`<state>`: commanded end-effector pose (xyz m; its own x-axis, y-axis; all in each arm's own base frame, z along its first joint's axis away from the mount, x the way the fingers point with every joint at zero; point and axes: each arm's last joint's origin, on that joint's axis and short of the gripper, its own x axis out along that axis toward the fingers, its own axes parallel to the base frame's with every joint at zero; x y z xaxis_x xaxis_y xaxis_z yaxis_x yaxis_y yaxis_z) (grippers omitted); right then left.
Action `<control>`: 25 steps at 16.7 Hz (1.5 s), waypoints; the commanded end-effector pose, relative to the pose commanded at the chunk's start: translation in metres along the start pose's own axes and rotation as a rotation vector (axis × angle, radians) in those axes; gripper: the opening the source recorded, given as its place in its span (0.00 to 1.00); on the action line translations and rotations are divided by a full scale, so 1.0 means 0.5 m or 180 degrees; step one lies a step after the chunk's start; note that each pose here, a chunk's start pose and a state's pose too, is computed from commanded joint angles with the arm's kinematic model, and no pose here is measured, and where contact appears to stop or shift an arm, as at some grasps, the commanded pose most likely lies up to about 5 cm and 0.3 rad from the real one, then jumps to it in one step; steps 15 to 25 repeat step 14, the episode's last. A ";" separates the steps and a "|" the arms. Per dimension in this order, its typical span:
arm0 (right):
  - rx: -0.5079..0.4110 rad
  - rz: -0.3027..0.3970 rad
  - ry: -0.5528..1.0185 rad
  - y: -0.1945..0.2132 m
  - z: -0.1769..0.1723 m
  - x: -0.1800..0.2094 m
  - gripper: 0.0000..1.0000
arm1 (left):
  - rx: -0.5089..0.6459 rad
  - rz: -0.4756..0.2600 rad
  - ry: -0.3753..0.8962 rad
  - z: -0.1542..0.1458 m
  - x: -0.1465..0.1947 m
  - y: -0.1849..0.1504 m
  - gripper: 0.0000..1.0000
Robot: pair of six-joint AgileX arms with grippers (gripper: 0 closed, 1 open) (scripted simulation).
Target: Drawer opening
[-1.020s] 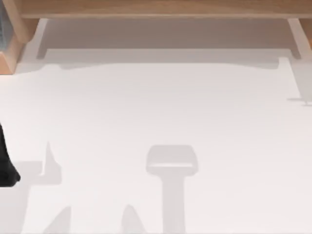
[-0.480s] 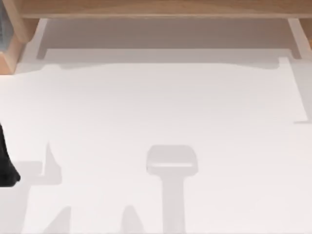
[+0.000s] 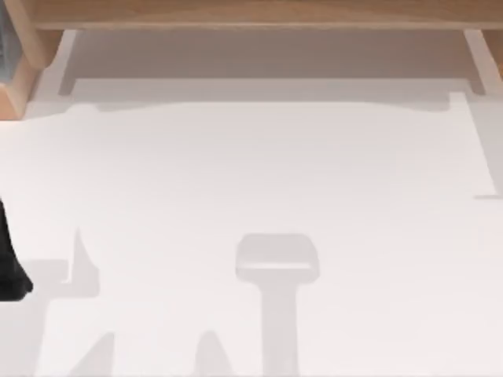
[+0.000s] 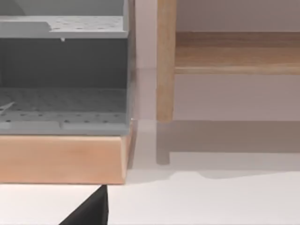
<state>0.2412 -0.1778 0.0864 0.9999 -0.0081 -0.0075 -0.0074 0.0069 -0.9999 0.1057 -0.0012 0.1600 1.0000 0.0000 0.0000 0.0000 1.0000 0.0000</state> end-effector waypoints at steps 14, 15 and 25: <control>0.0000 0.0000 0.0000 0.000 0.000 0.000 1.00 | 0.0000 0.0000 0.0000 0.000 0.000 0.000 1.00; 0.0000 0.0000 0.0000 0.000 0.000 0.000 1.00 | 0.0000 0.0000 0.0000 0.000 0.000 0.000 1.00; 0.0000 0.0000 0.0000 0.000 0.000 0.000 1.00 | 0.0000 0.0000 0.0000 0.000 0.000 0.000 1.00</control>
